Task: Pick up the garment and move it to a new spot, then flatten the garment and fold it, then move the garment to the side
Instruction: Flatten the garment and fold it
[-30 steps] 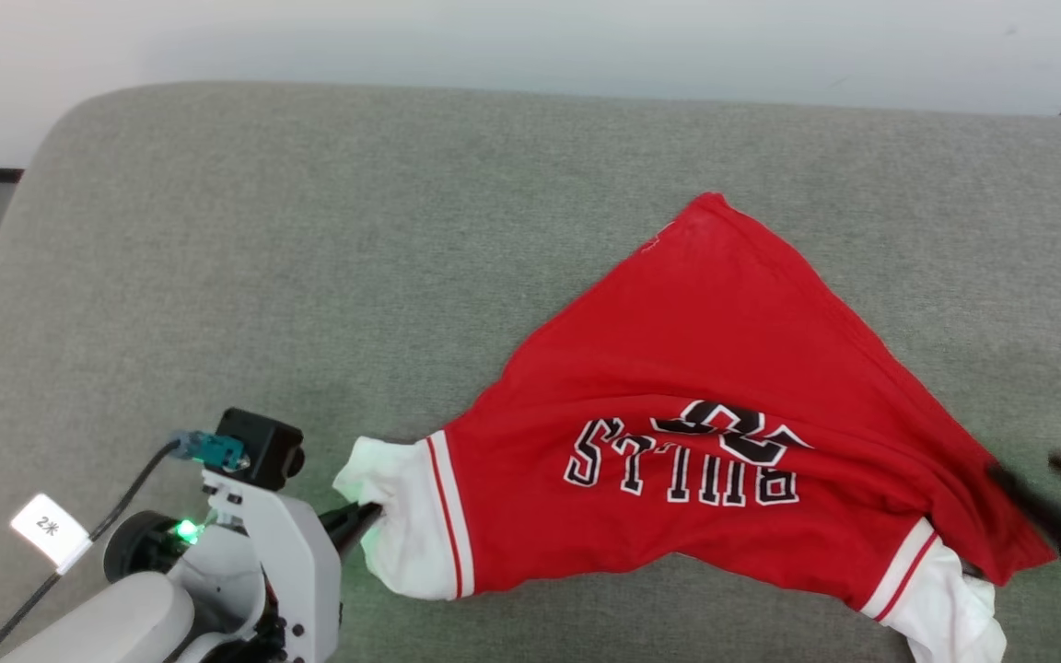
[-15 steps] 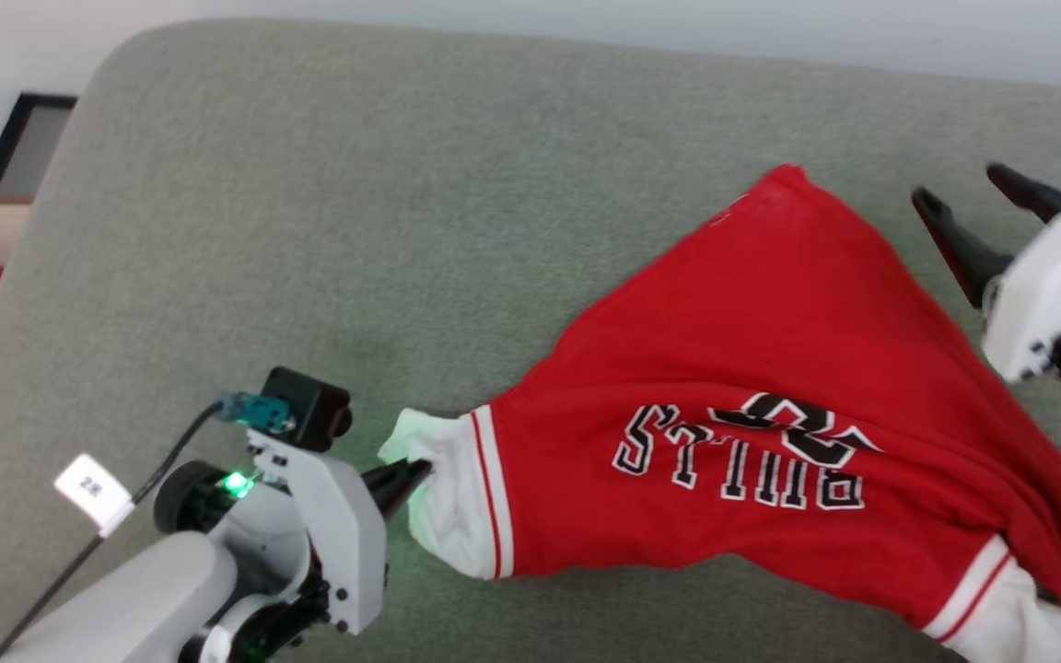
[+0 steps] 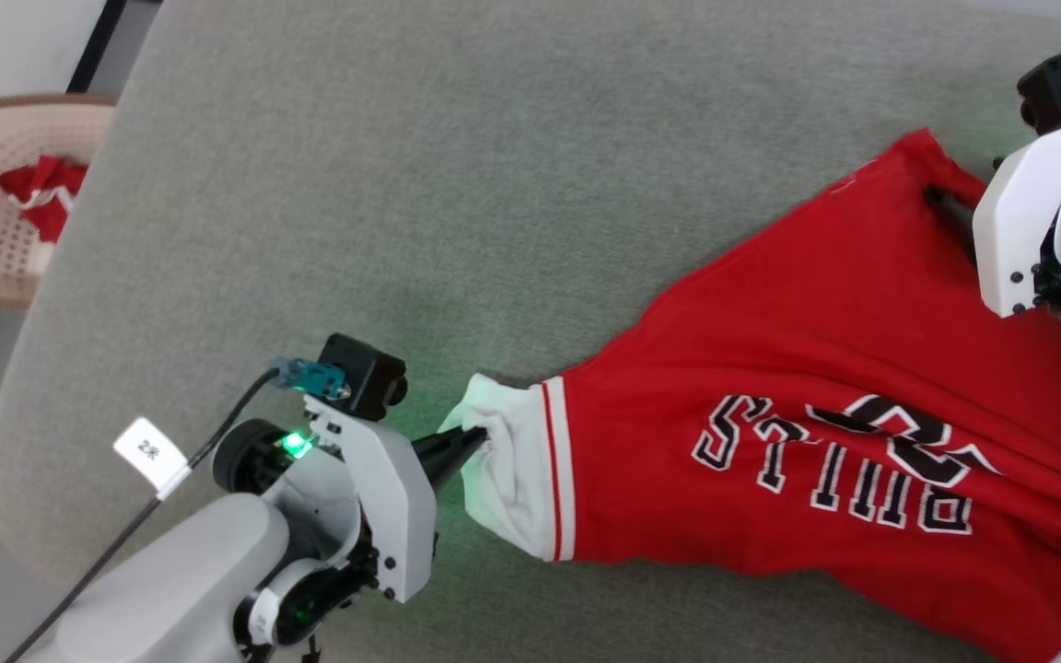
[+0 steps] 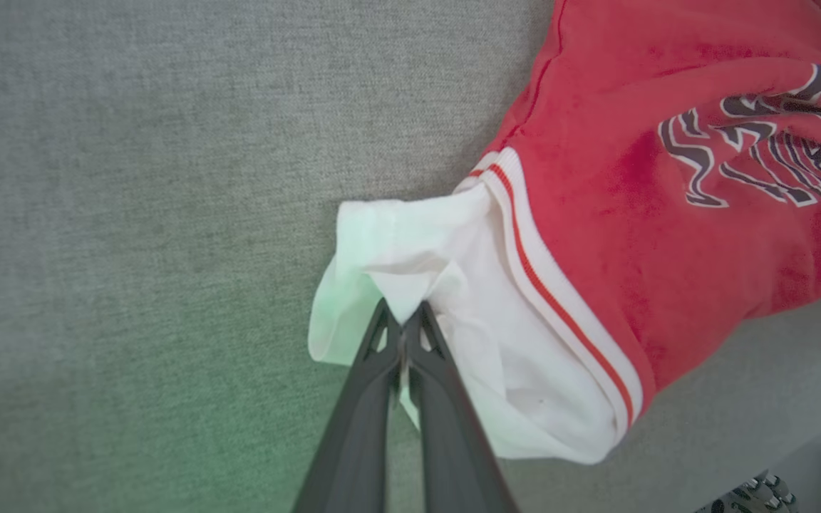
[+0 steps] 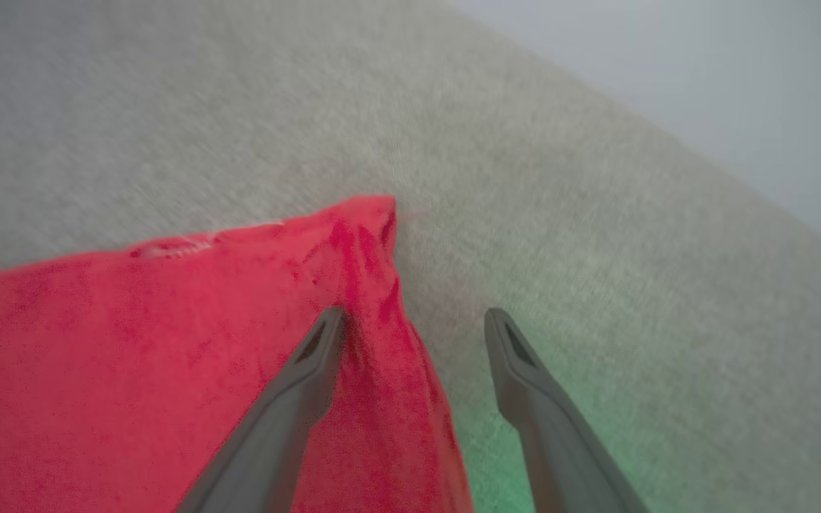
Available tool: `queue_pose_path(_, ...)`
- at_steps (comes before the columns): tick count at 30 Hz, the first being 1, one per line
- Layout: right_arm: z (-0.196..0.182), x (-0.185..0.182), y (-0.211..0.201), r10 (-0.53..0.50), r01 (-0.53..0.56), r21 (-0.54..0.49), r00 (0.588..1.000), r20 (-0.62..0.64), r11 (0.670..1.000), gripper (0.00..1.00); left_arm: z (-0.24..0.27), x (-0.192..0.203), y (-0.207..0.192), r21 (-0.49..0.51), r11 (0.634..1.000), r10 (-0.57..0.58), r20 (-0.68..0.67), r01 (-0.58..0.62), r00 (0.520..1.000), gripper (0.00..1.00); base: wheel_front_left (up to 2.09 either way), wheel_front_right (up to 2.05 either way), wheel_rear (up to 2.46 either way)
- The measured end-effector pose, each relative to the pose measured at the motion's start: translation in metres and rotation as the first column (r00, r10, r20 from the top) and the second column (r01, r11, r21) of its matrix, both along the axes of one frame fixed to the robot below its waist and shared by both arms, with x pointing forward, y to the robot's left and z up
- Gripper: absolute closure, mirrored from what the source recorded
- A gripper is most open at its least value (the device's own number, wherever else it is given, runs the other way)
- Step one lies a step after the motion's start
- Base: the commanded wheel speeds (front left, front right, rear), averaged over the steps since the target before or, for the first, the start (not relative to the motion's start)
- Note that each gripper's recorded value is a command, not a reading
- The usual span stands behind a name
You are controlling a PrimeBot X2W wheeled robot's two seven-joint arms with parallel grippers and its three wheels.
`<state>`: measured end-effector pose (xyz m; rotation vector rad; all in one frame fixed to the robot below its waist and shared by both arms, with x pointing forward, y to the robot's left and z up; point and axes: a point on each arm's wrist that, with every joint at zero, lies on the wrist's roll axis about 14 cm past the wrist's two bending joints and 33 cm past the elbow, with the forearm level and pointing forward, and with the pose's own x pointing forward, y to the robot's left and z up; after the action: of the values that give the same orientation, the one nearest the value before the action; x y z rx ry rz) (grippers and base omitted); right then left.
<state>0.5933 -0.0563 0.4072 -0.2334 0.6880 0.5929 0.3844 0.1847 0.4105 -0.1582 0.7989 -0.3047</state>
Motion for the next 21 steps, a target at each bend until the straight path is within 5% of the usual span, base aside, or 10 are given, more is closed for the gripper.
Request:
queue_pose_path(7,-0.024,0.003,0.012,0.028,-0.035,-0.057,0.992,-0.122,0.998,0.0,-0.011,-0.004,0.009,0.01,1.0,0.025,-0.03,-0.024,0.999,1.0,0.0,0.0,0.0)
queue_pose_path(8,-0.026,0.003,0.013,0.027,-0.037,-0.068,0.989,-0.146,0.997,0.24,-0.012,-0.005,0.01,0.011,1.0,0.028,-0.033,-0.028,0.999,1.0,0.0,0.0,0.0)
queue_pose_path(9,-0.028,0.002,0.014,0.029,-0.043,-0.079,0.985,-0.17,0.996,0.75,-0.013,-0.005,0.011,0.013,0.999,0.031,-0.036,-0.031,0.999,1.0,0.0,0.0,0.0)
queue_pose_path(10,-0.029,0.001,0.014,0.029,-0.047,-0.092,0.981,-0.19,0.995,1.0,-0.013,-0.006,0.012,0.014,0.999,0.032,-0.038,-0.031,0.999,1.0,0.0,0.0,0.0)
queue_pose_path(21,-0.007,-0.009,0.012,0.034,-0.051,-0.077,0.979,-0.203,0.996,1.0,0.008,0.011,0.022,0.056,0.998,0.01,0.003,-0.01,1.0,1.0,0.0,0.0,0.0)
